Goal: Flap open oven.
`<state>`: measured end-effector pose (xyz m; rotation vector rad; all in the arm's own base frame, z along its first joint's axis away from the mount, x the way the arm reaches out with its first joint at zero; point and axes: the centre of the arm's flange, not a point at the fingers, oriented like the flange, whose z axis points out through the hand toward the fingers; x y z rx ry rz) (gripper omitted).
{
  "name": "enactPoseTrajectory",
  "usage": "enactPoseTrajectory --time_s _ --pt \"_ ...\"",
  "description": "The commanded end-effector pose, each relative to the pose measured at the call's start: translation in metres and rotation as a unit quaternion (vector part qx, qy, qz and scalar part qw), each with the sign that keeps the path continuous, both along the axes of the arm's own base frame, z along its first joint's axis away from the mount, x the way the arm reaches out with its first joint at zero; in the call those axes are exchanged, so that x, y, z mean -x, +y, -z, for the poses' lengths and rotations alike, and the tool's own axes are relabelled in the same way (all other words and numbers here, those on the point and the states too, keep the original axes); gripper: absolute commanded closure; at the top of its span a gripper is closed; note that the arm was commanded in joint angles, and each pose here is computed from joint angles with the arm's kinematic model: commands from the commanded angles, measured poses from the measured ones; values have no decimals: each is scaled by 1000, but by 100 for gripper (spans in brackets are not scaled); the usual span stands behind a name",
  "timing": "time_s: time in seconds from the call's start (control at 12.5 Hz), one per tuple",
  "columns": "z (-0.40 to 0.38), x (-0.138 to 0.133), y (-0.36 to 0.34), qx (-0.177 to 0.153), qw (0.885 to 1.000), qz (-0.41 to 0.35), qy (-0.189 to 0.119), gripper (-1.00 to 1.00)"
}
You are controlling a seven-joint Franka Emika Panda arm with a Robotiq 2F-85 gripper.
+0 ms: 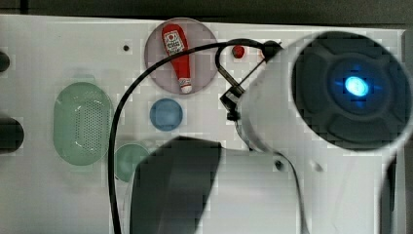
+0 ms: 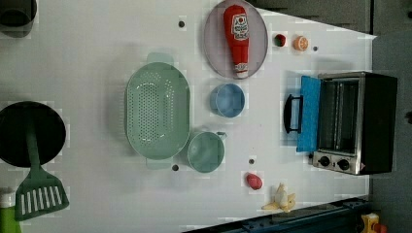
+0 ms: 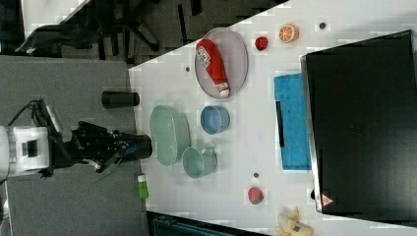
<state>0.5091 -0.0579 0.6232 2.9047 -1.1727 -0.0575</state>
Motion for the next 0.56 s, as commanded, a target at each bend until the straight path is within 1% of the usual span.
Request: enactPoseTrajectory --time_s 0.08,0.56 --pt "21 -9 7 2 1000 22 18 65" --pt "27 -12 8 3 1000 21 23 65"
